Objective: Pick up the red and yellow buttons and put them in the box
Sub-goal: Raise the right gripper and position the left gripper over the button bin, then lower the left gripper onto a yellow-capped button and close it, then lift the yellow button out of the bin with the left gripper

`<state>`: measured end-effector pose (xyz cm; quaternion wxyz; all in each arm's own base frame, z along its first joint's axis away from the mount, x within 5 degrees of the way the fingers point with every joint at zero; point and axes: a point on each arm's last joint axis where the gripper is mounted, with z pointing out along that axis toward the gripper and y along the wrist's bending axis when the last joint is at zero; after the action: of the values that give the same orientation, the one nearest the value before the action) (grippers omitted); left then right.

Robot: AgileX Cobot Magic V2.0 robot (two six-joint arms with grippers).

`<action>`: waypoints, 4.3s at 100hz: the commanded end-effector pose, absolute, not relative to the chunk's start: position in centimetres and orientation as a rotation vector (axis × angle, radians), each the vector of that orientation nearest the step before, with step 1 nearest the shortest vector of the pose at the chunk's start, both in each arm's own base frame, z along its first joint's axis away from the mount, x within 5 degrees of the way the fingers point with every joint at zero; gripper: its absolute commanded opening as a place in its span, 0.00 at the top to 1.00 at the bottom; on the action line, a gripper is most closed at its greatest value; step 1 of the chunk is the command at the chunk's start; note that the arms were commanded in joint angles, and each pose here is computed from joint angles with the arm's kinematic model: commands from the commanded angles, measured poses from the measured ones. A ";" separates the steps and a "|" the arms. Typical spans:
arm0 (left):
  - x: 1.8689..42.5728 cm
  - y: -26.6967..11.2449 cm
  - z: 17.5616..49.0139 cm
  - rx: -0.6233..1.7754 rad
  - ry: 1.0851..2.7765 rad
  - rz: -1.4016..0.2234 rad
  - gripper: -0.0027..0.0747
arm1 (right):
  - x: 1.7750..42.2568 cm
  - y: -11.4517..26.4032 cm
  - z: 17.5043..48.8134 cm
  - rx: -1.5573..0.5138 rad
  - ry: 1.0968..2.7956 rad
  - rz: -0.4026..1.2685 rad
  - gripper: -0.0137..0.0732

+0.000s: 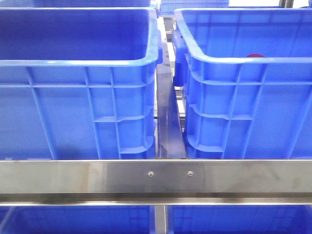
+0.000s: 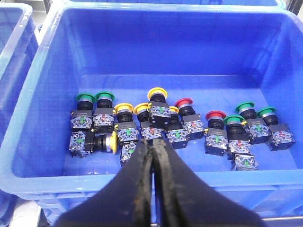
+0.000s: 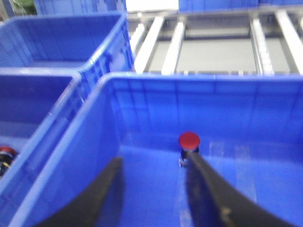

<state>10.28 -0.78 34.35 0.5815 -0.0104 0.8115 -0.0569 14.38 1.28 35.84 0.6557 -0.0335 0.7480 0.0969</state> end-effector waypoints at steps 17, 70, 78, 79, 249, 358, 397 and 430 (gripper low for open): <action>10.4 -0.7 35.8 -0.032 1.802 -0.134 0.99 | 12.4 1.3 37.8 -0.070 1.582 0.200 0.91; 10.4 -0.7 35.7 -0.032 1.807 -0.134 0.54 | 12.4 1.5 37.6 -0.091 1.600 0.220 0.92; 10.4 -0.7 35.7 -0.032 1.807 -0.134 0.38 | 12.4 1.5 37.6 -0.091 1.600 0.220 0.92; 10.4 -0.7 35.7 -0.032 1.807 -0.134 0.37 | 12.4 1.5 37.6 -0.091 1.600 0.220 0.92; 37.2 -5.2 30.3 0.209 2.392 -0.090 0.41 | 12.4 1.5 37.6 -0.091 1.600 0.220 0.92; 40.9 -5.3 25.9 0.278 2.431 -0.003 0.76 | 12.4 1.5 37.6 -0.091 1.600 0.220 0.92; 38.0 -5.2 31.6 0.227 2.318 -0.060 0.99 | 12.4 1.5 37.6 -0.091 1.600 0.220 0.92; 30.4 -6.6 34.6 0.222 2.176 -0.187 0.99 | 12.4 1.5 37.6 -0.091 1.600 0.220 0.92</action>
<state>32.57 -5.90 31.50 0.3810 0.0862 0.9188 -0.0572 12.46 1.77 36.49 0.6705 -0.0541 0.7324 0.1049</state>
